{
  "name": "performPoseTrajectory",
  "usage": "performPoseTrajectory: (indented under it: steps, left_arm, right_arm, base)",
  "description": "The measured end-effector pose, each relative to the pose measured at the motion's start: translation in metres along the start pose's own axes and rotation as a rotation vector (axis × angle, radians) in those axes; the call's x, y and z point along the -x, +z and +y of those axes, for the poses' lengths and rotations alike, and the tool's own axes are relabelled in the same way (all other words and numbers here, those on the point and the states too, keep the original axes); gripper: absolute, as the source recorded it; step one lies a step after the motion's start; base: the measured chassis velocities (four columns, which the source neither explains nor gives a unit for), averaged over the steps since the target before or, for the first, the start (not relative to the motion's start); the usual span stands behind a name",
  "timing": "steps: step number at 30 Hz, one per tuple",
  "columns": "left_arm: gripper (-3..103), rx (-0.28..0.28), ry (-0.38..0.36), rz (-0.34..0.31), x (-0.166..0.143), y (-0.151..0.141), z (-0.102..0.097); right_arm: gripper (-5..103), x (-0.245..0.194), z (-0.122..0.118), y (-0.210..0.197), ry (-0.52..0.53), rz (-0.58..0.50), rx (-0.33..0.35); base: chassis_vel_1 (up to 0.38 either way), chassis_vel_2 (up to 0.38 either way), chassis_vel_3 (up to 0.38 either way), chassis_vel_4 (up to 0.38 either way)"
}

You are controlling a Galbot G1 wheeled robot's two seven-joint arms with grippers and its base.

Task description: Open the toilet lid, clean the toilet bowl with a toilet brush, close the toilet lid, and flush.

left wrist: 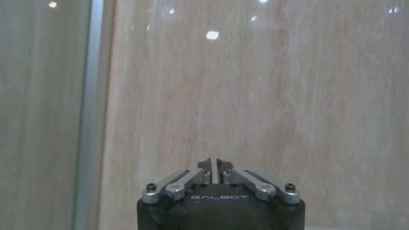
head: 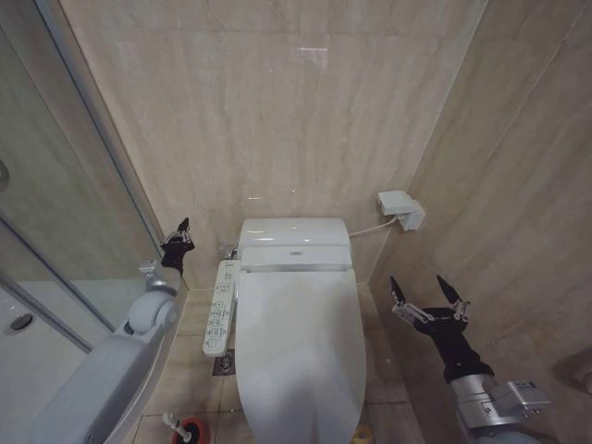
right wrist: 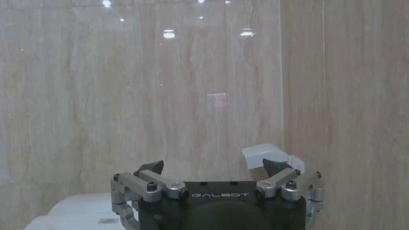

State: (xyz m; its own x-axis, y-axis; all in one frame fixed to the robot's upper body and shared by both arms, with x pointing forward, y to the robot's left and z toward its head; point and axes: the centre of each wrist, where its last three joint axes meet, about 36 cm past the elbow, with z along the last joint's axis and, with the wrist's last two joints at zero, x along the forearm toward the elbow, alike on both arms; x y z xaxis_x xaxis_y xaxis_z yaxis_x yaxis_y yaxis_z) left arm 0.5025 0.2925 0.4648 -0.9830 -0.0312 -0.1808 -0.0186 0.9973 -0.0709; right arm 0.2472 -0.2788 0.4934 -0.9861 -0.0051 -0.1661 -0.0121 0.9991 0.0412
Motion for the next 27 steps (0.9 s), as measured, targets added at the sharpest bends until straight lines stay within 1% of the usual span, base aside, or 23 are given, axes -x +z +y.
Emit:
performPoseTrajectory:
  steps: [1,2,3,6,7,8,10,11,12,13,14,16,17,18,20,23,24,25,27]
  left_arm:
    - [0,0.006,-0.010,0.017,-0.010,-0.006,-0.004]
    - [17,0.016,-0.017,0.034,-0.024,-0.014,-0.008]
    - [17,0.016,-0.017,0.034,-0.024,-0.014,-0.008]
    - [17,0.050,-0.023,0.053,-0.061,-0.026,-0.011]
    - [17,0.057,-0.024,0.056,-0.072,-0.027,-0.010]
    - [17,0.057,-0.024,0.056,-0.072,-0.027,-0.010]
    - [17,0.072,-0.022,0.075,-0.097,-0.027,-0.007]
    - [44,0.090,-0.026,0.081,-0.115,-0.030,-0.002]
    - [44,0.105,-0.027,0.081,-0.130,-0.033,0.002]
    - [44,0.105,-0.027,0.081,-0.130,-0.033,0.002]
    - [44,0.115,-0.026,0.080,-0.142,-0.036,0.005]
    - [44,0.126,-0.029,0.070,-0.166,-0.050,0.008]
    - [44,0.126,-0.029,0.070,-0.166,-0.050,0.008]
    - [71,0.130,-0.026,0.071,-0.178,-0.056,0.008]
    - [71,0.148,-0.011,0.072,-0.201,-0.064,0.009]
    - [71,0.153,-0.002,0.068,-0.208,-0.068,0.008]
    - [71,0.153,0.016,0.069,-0.224,-0.075,0.005]
    - [97,0.148,0.017,0.061,-0.229,-0.079,0.002]
    - [97,0.142,0.016,0.057,-0.233,-0.081,0.000]
  right_arm:
    - [100,0.000,0.000,0.000,0.000,0.000,0.000]
    - [100,0.000,0.000,0.000,0.000,0.000,0.000]
    - [100,0.000,0.000,0.000,0.000,0.000,0.000]
    - [100,0.000,0.000,0.000,0.000,0.000,0.000]
    - [100,0.000,0.000,0.000,0.000,0.000,0.000]
    - [100,0.000,0.000,0.000,0.000,0.000,0.000]
    - [100,0.000,0.000,0.000,0.000,0.000,0.000]
    - [100,0.000,0.000,0.000,0.000,0.000,0.000]
    - [100,0.000,0.000,0.000,0.000,0.000,0.000]
    - [100,0.000,0.000,0.000,0.000,0.000,0.000]
    - [100,0.000,0.000,0.000,0.000,0.000,0.000]
    - [100,0.000,0.000,0.000,0.000,0.000,0.000]
    - [100,0.000,0.000,0.000,0.000,0.000,0.000]
    - [100,0.000,0.000,0.000,0.000,0.000,0.000]
    - [100,0.000,0.000,0.000,0.001,0.000,0.000]
    - [100,0.000,0.000,0.000,0.000,0.000,0.000]
    - [100,0.000,0.000,0.000,0.000,0.000,0.000]
    - [100,0.000,0.000,0.000,0.000,0.000,0.000]
    - [100,0.000,0.000,0.000,0.000,0.000,0.000]
  base:
    - [0.000,0.000,0.000,0.000]
    - [0.000,0.000,0.000,0.000]
    - [0.000,0.000,0.000,0.000]
    - [0.000,0.000,0.000,0.000]
    - [0.000,0.000,0.000,0.000]
    - [0.000,0.000,0.000,0.000]
    - [0.000,0.000,0.000,0.000]
    - [0.000,0.000,0.000,0.000]
    - [0.000,0.000,0.000,0.000]
    - [0.000,0.000,0.000,0.000]
    - [0.000,0.000,0.000,0.000]
    - [0.000,0.000,0.000,0.000]
    - [0.000,0.000,0.000,0.000]
    - [0.000,0.000,0.000,0.000]
    - [0.000,0.000,0.000,0.000]
    - [0.000,0.000,0.000,0.000]
    - [0.000,0.000,0.000,0.000]
    - [0.000,0.000,0.000,0.000]
    - [0.000,0.000,0.000,0.000]
